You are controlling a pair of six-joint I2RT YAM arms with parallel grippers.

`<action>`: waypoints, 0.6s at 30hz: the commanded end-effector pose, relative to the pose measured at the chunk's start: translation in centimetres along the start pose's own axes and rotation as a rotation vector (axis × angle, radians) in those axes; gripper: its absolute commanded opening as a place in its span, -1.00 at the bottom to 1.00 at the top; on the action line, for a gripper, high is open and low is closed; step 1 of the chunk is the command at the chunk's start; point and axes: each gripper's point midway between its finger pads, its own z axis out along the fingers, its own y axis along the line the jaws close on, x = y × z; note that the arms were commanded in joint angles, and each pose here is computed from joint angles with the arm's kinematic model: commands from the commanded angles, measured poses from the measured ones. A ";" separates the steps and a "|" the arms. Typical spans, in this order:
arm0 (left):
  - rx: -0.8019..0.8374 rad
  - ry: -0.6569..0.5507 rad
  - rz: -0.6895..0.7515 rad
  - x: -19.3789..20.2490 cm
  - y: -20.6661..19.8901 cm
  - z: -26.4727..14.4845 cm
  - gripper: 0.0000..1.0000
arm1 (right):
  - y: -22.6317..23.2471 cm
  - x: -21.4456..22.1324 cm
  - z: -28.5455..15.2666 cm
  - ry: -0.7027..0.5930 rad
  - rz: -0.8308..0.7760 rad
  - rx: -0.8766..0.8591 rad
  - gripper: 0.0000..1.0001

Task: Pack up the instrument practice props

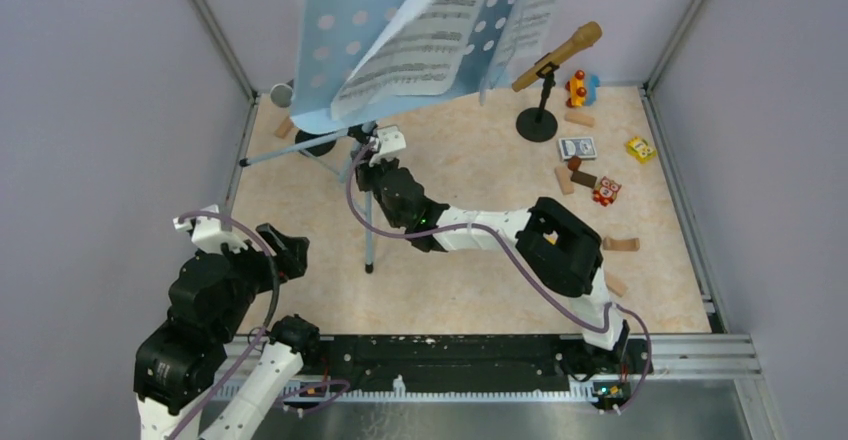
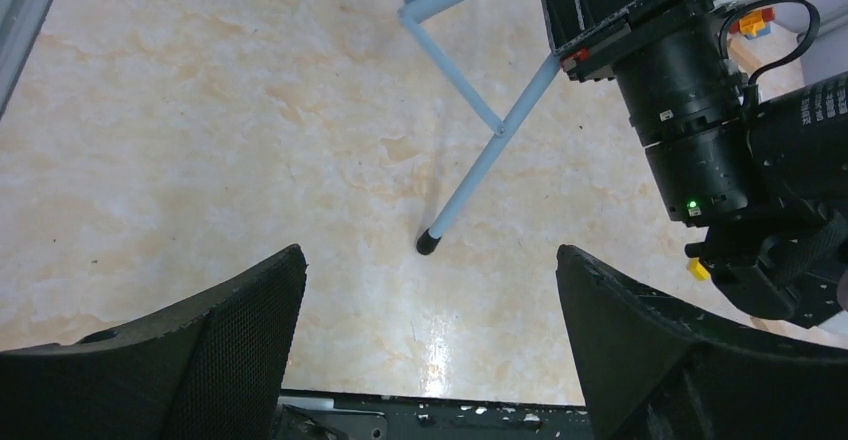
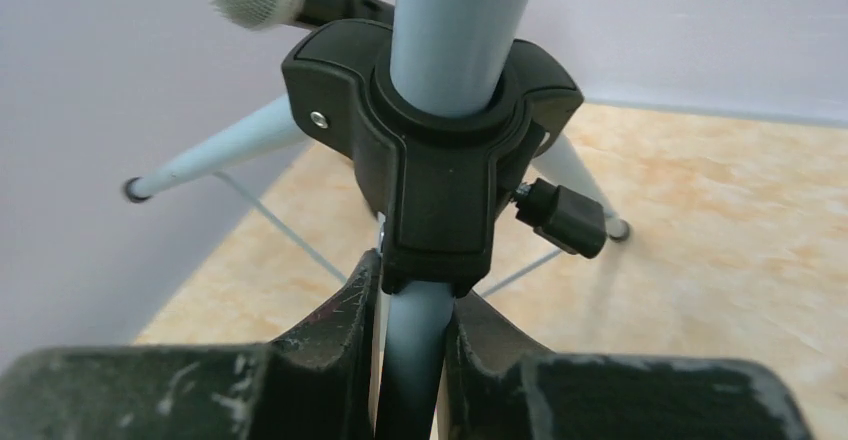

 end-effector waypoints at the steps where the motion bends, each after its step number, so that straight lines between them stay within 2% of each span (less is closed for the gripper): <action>1: 0.053 -0.036 -0.025 -0.7 -1.2 0.4 0.97 | -1.7 -0.8 -0.1 0.093 -0.371 0.031 -1.00; 6: 0.053 -0.032 -0.027 -0.5 -1.1 0.4 0.97 | -1.2 -0.4 0.6 0.124 -0.454 0.050 -1.00; 18: 0.047 -0.024 -0.013 -0.2 -0.9 0.5 0.97 | -1.2 1.4 0.8 0.226 -0.491 0.052 -1.00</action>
